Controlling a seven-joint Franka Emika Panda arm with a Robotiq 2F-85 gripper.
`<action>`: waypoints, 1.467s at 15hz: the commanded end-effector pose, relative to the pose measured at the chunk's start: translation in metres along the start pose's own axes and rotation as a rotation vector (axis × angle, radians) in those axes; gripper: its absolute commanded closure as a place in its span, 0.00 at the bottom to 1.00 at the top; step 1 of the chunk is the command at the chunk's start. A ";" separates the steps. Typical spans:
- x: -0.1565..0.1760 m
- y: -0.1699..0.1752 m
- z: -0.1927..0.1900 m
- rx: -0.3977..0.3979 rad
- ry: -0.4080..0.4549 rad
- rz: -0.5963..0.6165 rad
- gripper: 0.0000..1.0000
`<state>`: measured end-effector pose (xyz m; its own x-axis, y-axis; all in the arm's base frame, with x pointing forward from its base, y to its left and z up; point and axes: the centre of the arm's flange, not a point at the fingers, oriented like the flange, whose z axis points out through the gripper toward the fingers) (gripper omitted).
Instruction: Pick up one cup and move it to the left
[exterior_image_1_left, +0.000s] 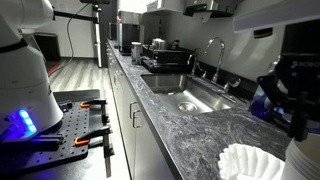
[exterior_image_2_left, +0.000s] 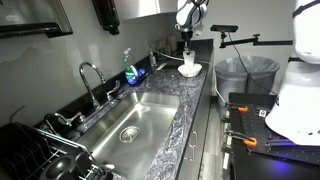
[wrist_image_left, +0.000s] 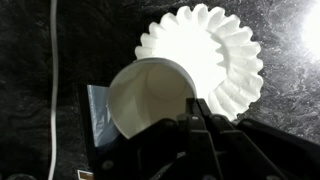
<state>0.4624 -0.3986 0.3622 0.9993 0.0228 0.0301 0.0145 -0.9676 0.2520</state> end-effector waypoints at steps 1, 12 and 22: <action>-0.003 -0.010 -0.013 -0.037 0.017 -0.014 0.99; 0.002 -0.047 0.018 0.131 -0.033 -0.062 0.99; -0.001 -0.046 0.039 0.307 -0.067 -0.049 0.99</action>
<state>0.4626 -0.3564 0.3255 0.9982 0.0587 -0.0119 0.0589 -0.9980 0.0214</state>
